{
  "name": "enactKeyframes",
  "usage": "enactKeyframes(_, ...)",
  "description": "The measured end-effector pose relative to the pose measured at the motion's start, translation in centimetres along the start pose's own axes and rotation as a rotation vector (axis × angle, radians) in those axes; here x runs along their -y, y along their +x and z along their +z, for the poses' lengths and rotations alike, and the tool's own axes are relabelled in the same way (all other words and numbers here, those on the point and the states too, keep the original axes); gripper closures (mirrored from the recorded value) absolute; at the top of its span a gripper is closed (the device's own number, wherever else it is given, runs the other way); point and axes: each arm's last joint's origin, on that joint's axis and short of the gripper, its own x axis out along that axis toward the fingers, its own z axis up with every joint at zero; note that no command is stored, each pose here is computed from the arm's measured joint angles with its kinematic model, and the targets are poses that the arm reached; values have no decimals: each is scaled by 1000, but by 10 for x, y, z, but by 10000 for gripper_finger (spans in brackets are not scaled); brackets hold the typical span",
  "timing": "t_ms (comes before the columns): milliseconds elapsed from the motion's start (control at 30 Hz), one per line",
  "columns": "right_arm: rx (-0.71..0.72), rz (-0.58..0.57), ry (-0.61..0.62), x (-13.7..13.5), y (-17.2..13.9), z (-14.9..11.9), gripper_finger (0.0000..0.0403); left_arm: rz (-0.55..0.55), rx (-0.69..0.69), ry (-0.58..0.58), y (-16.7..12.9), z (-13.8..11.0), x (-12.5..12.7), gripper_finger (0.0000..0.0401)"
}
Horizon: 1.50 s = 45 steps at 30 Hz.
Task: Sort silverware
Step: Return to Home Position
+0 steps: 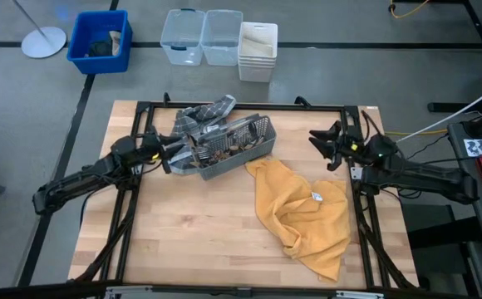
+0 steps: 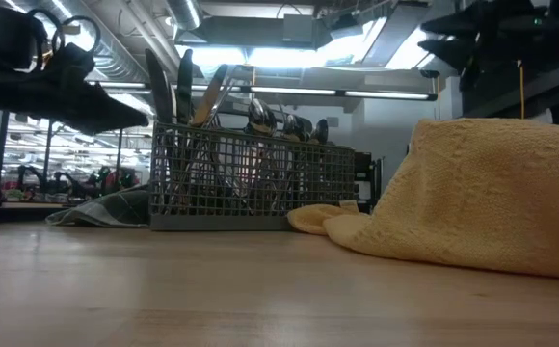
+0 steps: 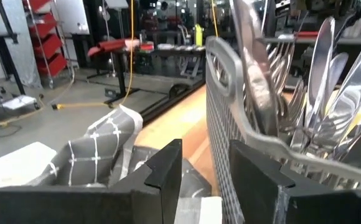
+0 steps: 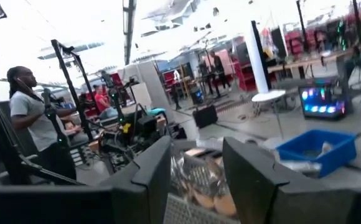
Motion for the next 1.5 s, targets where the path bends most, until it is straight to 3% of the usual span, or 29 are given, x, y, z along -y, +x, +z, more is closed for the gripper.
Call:
enactKeyframes(600, -60, -13, 18, 22, -20, -68, 256, -10, -136, -30, 8, -11, 1, 279)
enactKeyframes(867, -119, 139, 11, 18, -20, -71, 256, -106, -123, -89, 8, -10, 3, 279)
enactKeyframes(1033, -128, 139, -51, 18, -20, -72, 256, -187, -115, -119, 8, -9, 6, 279)
enactKeyframes(1500, -337, 98, -283, 25, -25, -93, 256, -187, -126, -249, 8, -8, 7, 279)
